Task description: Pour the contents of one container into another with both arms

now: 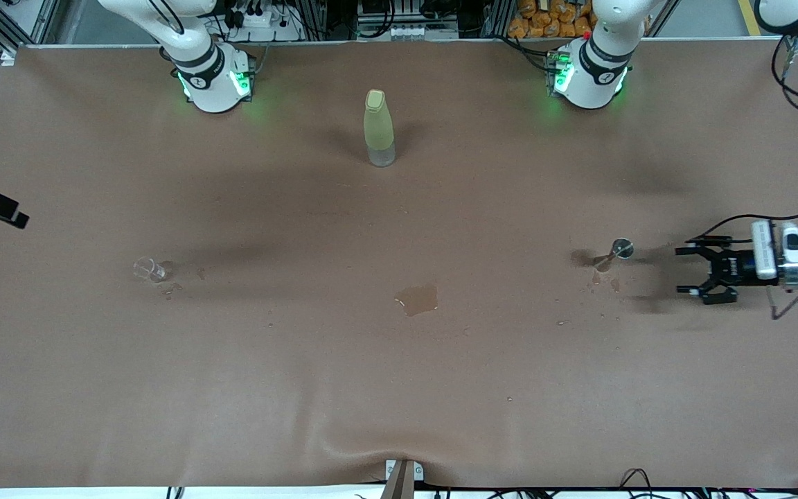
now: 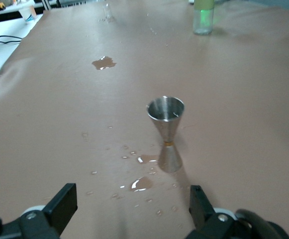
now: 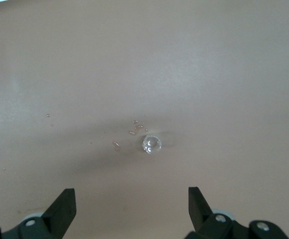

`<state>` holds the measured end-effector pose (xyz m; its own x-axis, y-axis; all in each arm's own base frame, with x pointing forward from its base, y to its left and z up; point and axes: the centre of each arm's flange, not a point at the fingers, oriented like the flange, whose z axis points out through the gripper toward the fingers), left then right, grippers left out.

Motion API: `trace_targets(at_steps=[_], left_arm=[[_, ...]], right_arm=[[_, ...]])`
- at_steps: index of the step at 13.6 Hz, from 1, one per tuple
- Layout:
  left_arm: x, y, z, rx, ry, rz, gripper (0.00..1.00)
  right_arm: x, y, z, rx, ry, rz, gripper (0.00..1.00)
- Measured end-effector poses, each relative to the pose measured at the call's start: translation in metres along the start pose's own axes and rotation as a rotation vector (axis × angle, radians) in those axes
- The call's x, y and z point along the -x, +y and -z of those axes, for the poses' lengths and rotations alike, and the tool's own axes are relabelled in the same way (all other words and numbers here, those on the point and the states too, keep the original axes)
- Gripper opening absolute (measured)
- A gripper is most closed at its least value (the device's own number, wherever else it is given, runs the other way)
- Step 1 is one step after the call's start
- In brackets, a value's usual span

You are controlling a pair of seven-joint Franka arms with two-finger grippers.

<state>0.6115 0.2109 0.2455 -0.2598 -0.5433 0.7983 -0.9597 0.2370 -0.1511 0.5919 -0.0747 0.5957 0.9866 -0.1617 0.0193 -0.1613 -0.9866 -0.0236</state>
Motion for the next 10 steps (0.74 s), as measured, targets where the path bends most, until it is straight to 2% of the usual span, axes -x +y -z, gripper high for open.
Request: trace_targets(at_steps=[3, 6, 8, 10], left_arm=[[-0.060, -0.027, 0.043, -0.019, -0.107, -0.075, 1.00], [-0.121, -0.058, 0.055, 0.058, -0.265, -0.128, 1.00], [-0.164, -0.085, 0.052, 0.080, -0.358, -0.065, 1.00], [-0.200, -0.105, 0.044, 0.061, -0.408, 0.060, 1.00]], right_arm=[[-0.007, -0.004, -0.013, 0.002, 0.004, 0.006, 1.00], [-0.008, -0.003, -0.013, 0.003, 0.008, 0.002, 1.00], [-0.008, -0.002, -0.007, 0.003, 0.017, 0.001, 1.00], [-0.008, 0.002, -0.005, 0.004, 0.016, -0.006, 1.00]])
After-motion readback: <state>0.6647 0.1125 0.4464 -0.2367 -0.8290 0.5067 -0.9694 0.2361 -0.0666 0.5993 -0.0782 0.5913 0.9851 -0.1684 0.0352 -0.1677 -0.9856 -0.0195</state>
